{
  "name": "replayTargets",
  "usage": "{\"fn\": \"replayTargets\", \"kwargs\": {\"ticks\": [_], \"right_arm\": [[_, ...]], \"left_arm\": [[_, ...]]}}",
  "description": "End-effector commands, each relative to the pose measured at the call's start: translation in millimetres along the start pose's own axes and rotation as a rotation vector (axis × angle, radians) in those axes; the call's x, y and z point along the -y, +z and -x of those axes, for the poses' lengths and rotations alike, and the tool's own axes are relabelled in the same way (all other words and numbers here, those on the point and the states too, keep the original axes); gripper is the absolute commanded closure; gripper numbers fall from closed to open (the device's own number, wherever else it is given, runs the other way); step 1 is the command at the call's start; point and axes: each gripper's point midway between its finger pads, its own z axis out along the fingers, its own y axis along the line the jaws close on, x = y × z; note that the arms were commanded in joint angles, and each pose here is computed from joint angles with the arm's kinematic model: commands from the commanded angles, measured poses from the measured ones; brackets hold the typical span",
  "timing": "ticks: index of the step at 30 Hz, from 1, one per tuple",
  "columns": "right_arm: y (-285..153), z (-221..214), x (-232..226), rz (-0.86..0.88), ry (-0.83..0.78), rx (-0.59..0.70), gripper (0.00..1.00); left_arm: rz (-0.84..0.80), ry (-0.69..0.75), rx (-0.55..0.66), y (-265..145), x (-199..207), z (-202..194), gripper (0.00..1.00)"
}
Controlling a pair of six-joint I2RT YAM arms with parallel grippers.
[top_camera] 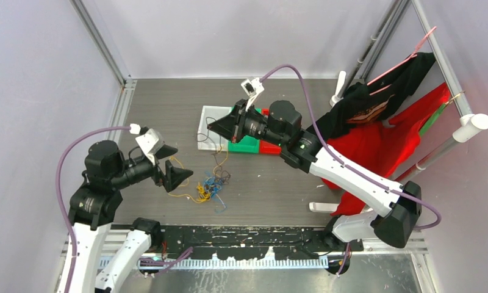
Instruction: Untangle the cables
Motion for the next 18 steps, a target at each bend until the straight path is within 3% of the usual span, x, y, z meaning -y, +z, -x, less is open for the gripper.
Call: {"fn": "replayTargets", "kwargs": {"ticks": [1,11,18], "right_arm": [[0,59,-59,0.184,0.020,0.145,0.99],[7,115,-120,0.382,0.104,0.290,0.99],[19,123,-138,0.444,0.124,0.307,0.99]], "left_arm": [[-0.142,-0.075,0.080,19,11,21,0.14],[-0.280,-0.188,0.096,42,16,19,0.23],[-0.376,-0.232,0.078,48,35,5,0.31]]}}
